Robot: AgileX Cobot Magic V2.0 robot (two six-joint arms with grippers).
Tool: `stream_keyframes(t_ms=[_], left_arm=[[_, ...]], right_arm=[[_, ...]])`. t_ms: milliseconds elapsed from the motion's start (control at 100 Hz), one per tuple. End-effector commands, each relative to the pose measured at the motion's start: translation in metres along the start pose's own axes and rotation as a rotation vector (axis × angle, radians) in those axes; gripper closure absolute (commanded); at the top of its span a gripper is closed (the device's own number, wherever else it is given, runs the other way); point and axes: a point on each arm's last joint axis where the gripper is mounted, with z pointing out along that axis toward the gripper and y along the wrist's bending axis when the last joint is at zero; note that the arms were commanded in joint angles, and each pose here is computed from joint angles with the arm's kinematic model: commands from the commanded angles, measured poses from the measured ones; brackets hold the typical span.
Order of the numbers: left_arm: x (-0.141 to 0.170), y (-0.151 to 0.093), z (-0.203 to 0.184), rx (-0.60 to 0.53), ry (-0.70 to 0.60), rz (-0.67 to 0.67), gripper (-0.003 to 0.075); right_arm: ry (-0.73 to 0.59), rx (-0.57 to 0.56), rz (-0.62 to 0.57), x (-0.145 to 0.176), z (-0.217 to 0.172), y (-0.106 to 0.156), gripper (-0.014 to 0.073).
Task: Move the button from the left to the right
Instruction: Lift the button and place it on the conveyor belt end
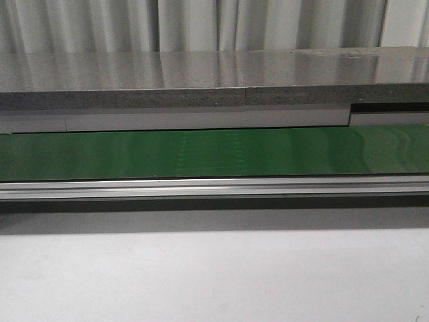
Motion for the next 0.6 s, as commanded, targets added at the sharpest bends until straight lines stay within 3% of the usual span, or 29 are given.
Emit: stream_keyframes(t_ms=[0,220,490,590], left_arm=[[-0.004,-0.020,-0.024,0.035,-0.087,0.044,0.0741],[-0.003,-0.049,-0.018,0.061,-0.076,0.120,0.0740],[0.001,-0.053,0.012,0.063,0.048,0.126,0.0738],[0.001,-0.053,0.011,0.068,0.046,0.127,0.0668]], right_arm=[[-0.103,-0.003,0.000,-0.013,-0.001,0.000,0.0662],[-0.103,-0.003,0.000,-0.013,-0.001,0.000,0.0662],[-0.103,-0.003,0.000,-0.013,-0.001,0.000,0.0662],[-0.103,-0.003,0.000,-0.013,-0.001,0.000,0.0662]])
